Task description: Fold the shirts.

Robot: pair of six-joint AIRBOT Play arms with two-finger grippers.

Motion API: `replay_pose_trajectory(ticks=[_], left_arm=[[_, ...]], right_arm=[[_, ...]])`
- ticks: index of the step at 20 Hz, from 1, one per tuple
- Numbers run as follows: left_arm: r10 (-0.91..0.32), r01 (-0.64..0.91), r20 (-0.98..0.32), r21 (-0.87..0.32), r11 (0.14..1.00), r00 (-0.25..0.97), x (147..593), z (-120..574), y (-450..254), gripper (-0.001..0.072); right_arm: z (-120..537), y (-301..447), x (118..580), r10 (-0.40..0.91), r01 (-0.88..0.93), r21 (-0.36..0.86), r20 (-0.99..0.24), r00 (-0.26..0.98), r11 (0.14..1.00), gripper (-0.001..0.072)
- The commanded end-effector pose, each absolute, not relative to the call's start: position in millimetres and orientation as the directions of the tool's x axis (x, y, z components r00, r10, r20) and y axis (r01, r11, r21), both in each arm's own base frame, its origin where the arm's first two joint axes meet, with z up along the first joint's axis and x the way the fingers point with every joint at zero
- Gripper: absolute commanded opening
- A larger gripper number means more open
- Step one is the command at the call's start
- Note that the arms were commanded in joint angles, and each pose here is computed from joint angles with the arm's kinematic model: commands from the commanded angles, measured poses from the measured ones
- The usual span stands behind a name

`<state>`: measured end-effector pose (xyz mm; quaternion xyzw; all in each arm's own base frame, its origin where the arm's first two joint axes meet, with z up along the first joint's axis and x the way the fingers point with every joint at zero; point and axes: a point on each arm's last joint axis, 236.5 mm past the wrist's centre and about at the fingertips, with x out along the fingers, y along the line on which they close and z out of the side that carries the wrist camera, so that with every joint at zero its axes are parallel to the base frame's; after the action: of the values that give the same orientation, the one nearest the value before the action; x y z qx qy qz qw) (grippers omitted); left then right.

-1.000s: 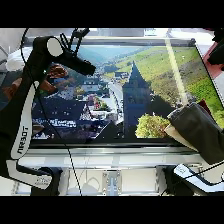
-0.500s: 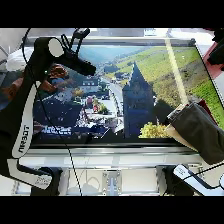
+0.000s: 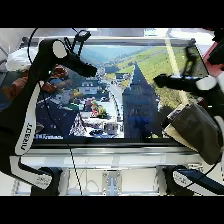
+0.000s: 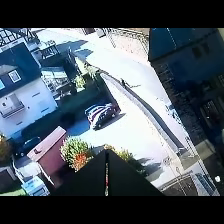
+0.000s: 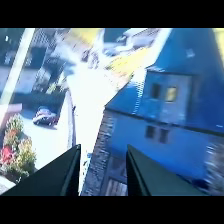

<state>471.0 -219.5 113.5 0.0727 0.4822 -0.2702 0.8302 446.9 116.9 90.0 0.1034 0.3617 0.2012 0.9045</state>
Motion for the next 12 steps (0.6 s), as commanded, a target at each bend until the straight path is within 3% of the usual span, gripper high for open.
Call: replay_pose_trajectory(ticks=[1,4,9,12], left_arm=[[-0.342,0.456,-0.913,-0.212,0.864,0.223,431.9,96.1,-211.0,0.0014],[-0.307,0.459,-0.947,-0.232,0.858,0.095,401.8,88.1,-202.5,0.0014],[-0.303,0.459,-0.949,-0.233,0.857,0.085,399.4,87.5,-201.7,0.0014],[-0.303,0.459,-0.949,-0.233,0.857,0.085,399.4,87.5,-201.7,0.0014]], right_arm=[[38.2,177.3,439.7,0.479,-0.375,0.305,-0.655,0.585,0.875,0.0335],[31.7,185.6,431.5,0.5,-0.388,0.327,-0.672,0.546,0.862,0.0336],[16.7,192.1,402.7,0.53,-0.379,0.387,-0.735,0.424,0.84,0.0335],[16.5,193.6,400.8,0.534,-0.38,0.393,-0.736,0.416,0.837,0.0335]])
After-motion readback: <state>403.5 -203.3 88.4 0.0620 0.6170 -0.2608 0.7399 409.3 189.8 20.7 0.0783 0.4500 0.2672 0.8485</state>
